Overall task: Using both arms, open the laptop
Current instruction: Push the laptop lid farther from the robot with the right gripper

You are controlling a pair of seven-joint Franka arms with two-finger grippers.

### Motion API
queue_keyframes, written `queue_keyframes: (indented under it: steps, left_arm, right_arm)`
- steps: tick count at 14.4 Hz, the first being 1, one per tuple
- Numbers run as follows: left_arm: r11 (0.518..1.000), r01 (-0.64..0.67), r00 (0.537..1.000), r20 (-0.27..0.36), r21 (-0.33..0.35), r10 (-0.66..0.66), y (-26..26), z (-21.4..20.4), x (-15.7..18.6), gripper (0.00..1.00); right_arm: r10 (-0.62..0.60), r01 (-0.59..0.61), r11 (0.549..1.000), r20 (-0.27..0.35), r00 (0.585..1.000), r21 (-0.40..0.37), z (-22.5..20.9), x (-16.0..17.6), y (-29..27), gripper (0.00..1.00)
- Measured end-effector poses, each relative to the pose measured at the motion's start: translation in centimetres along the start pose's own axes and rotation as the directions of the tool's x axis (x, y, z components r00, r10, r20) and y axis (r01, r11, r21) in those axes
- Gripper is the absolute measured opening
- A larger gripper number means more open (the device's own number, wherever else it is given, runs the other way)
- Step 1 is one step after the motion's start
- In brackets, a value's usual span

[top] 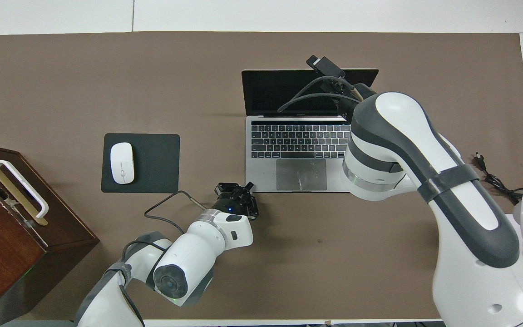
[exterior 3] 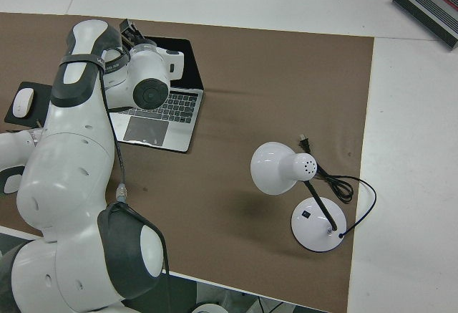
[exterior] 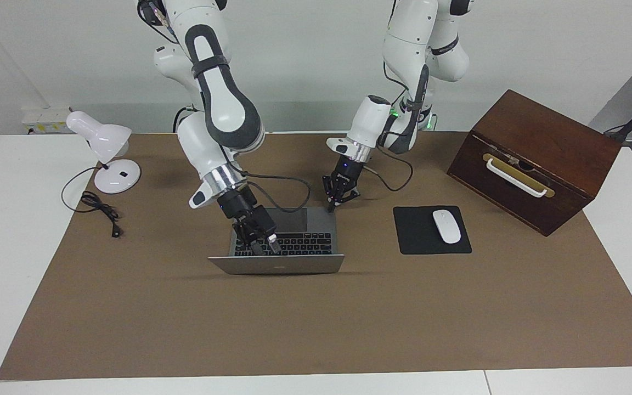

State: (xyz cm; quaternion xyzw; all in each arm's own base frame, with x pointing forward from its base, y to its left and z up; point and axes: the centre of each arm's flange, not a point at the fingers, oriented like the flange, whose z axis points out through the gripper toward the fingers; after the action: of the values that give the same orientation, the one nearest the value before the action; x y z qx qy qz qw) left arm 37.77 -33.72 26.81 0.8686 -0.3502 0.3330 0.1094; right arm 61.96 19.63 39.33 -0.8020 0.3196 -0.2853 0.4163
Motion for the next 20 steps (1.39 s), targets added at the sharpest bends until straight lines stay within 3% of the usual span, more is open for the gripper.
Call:
queue_keyframes:
  steps: [4,9,20]
  left_arm:
    - [1.0,0.0,1.0,0.0,0.0,0.0,0.0,0.0,0.0,0.01]
    - [1.0,0.006,1.0,-0.001,0.002,-0.006,-0.1,0.1,0.1,0.01]
    - [0.999,0.052,0.999,-0.015,0.015,-0.052,-0.5,0.2,0.8,0.01]
  right_arm:
    - [0.143,-0.143,0.99,0.0,0.99,-0.002,1.3,0.2,0.3,1.0]
    - [0.321,-0.321,0.947,0.002,0.947,-0.002,2.2,0.5,-0.1,1.0]
    - [0.33,-0.33,0.944,0.007,0.944,0.008,4.9,0.8,-1.6,1.0]
